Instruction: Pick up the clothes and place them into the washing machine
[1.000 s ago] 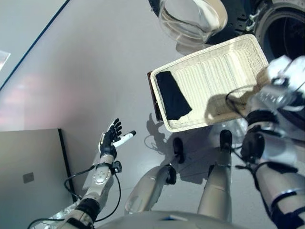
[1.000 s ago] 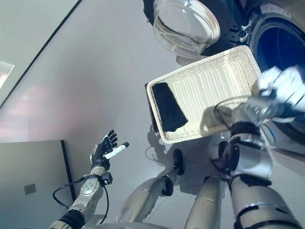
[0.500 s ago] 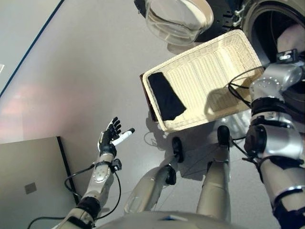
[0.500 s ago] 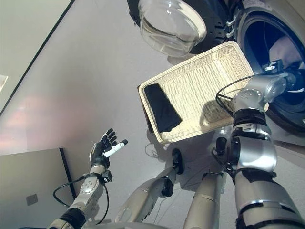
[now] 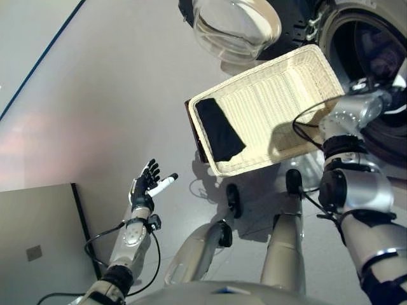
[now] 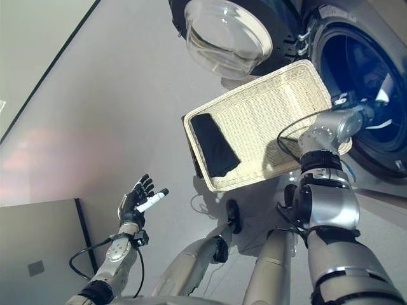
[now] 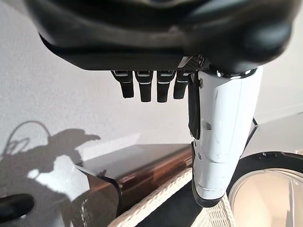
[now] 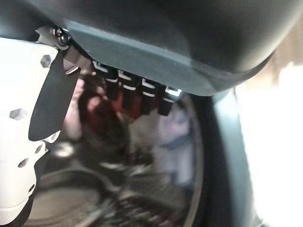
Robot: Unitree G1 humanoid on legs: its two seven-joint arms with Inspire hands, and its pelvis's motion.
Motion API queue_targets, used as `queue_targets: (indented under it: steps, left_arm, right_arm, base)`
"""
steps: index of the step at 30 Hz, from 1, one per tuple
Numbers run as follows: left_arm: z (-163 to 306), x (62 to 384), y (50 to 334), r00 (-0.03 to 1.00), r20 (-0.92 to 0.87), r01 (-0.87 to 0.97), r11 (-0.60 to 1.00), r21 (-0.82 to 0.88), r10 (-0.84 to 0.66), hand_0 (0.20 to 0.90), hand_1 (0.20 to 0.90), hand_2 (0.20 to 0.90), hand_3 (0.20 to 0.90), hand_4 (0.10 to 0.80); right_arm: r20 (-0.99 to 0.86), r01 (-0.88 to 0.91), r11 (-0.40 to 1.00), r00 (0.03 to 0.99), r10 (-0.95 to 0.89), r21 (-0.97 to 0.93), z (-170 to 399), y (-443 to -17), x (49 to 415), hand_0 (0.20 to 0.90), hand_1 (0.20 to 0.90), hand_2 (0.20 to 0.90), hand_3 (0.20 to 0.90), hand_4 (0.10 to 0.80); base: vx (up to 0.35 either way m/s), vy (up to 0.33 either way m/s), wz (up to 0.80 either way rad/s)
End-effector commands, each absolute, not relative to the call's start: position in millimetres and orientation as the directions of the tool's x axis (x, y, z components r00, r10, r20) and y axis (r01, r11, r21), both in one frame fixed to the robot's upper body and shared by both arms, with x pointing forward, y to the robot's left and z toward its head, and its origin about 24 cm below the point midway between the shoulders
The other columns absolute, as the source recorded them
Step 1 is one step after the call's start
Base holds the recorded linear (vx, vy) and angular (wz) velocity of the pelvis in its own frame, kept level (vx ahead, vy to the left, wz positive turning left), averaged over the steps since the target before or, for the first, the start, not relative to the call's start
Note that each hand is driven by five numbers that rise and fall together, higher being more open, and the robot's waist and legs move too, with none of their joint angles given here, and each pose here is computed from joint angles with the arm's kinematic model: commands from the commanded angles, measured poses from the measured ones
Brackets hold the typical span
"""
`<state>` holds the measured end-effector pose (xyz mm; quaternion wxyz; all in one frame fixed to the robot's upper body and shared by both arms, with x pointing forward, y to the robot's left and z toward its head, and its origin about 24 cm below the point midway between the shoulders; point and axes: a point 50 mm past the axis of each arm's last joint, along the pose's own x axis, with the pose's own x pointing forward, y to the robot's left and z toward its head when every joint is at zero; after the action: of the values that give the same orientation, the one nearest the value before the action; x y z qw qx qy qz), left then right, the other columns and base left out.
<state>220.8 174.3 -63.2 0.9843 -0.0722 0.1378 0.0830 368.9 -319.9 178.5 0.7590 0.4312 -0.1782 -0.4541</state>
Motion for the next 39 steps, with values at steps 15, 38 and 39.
queue_targets:
  steps: [15, 38, 39]
  left_arm:
    - [-54, 211, 233, 0.927, -0.232, -0.314, 0.948, -0.053, 0.294, 0.900, 0.900, 0.900, 0.900, 0.800]
    - [9, 243, 282, 0.875, 0.043, -0.483, 0.875, 0.004, 0.483, 0.900, 0.900, 0.900, 0.900, 0.800]
    - [13, 245, 280, 0.876, 0.059, -0.479, 0.878, 0.003, 0.478, 0.900, 0.900, 0.900, 0.900, 0.800]
  right_arm:
    - [0.018, 0.569, 0.762, 0.798, -0.603, 0.307, 149, -269, 393, 0.900, 0.900, 0.900, 0.900, 0.800]
    - [0.048, 0.326, 0.879, 0.943, -0.330, -0.349, 118, -175, 407, 0.900, 0.900, 0.900, 0.900, 0.800]
    - [0.041, 0.325, 0.878, 0.942, -0.333, -0.351, 117, -173, 407, 0.900, 0.900, 0.900, 0.900, 0.800]
  base:
    - [-0.009, -0.028, 0.06]
    - [0.000, -0.041, 0.20]
    - [0.028, -0.012, 0.12]
